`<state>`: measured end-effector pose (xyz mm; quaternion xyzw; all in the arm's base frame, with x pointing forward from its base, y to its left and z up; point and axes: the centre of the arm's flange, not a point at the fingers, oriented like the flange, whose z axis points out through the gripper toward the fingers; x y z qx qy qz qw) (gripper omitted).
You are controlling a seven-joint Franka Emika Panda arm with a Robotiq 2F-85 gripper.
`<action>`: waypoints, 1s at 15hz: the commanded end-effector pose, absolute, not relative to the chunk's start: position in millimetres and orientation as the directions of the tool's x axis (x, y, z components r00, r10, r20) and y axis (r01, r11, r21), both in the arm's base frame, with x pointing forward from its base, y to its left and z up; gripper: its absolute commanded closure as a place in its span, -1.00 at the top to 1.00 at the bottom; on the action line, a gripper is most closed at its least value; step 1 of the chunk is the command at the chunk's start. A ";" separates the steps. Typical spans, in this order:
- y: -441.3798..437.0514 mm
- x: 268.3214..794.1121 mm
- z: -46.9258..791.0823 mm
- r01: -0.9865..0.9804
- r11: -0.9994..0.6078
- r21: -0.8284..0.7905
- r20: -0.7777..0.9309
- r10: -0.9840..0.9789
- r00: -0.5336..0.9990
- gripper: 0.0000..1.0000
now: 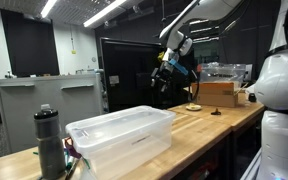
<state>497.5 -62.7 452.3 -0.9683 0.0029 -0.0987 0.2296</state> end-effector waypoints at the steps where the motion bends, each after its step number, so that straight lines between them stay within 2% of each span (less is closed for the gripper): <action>1: -62.9 497.3 452.9 0.040 -0.895 -0.445 0.191 -0.051 0.980 1.00; 15: -69.5 497.1 437.9 0.017 -0.906 -0.422 0.192 -0.071 0.979 1.00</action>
